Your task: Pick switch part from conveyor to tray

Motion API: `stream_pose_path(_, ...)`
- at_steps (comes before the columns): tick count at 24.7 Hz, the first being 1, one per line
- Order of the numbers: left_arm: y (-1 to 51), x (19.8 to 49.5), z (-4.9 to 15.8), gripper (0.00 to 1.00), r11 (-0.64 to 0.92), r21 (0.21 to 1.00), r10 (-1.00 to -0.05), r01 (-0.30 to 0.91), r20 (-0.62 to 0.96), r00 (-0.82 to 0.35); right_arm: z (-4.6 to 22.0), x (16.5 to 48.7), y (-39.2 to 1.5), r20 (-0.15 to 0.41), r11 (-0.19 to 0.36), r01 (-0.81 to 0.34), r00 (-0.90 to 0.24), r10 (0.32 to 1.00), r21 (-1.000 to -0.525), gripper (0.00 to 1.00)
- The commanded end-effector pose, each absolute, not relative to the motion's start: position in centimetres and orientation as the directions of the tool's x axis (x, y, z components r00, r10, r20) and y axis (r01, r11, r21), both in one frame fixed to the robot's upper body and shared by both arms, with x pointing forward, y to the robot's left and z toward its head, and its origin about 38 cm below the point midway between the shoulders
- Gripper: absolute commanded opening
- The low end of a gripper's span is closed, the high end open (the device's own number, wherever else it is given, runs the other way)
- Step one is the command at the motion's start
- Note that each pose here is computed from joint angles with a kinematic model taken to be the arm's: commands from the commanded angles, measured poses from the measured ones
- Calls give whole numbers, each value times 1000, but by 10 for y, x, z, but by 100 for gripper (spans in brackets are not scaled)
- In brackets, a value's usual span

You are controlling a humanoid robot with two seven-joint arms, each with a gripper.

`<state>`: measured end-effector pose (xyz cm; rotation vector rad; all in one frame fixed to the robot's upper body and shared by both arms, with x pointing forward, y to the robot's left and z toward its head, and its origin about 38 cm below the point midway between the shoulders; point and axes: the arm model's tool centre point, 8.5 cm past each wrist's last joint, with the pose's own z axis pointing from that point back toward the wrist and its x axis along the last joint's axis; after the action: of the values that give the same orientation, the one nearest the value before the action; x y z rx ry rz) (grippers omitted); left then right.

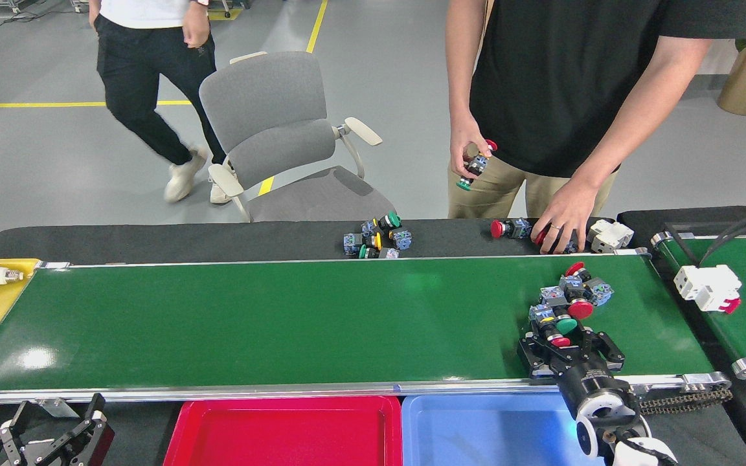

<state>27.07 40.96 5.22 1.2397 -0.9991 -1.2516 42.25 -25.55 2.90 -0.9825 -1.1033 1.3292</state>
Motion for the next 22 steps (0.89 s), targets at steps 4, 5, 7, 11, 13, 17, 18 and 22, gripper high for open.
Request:
stream_pose_path(4,412,273,59,100,-103,990,-988,100,-113,102,73,434,-237,48,29,-103,-186,981,-994,2)
stream_pose_path(5,412,273,59,100,-103,990,-988,99,-113,102,80,432,-228,51,33,-78,-244,968,-996,2)
stream_pose_path(7,412,273,60,100,-104,990,-988,98,-113,102,96,421,-198,39,33,-20,-429,903,-999,2)
stream_pose_path(11,412,273,60,100,-104,990,-988,98,-113,102,99,378,-123,27,47,3,-792,610,-999,2)
stream_pose_path(13,412,273,60,100,-104,990,-988,98,-113,102,93,359,-94,23,32,-9,-879,477,-999,6)
stream_pose_path(17,411,274,60,100,-103,990,-989,95,-112,94,72,326,-46,48,-17,-57,-942,332,-998,100)
stream_pose_path(18,410,274,60,100,-103,990,-990,95,-112,91,70,324,-43,54,-16,-63,-944,325,-998,100)
stream_pose_path(22,410,270,59,100,-102,990,-989,101,-111,92,75,323,-39,89,38,-81,-934,346,-996,100)
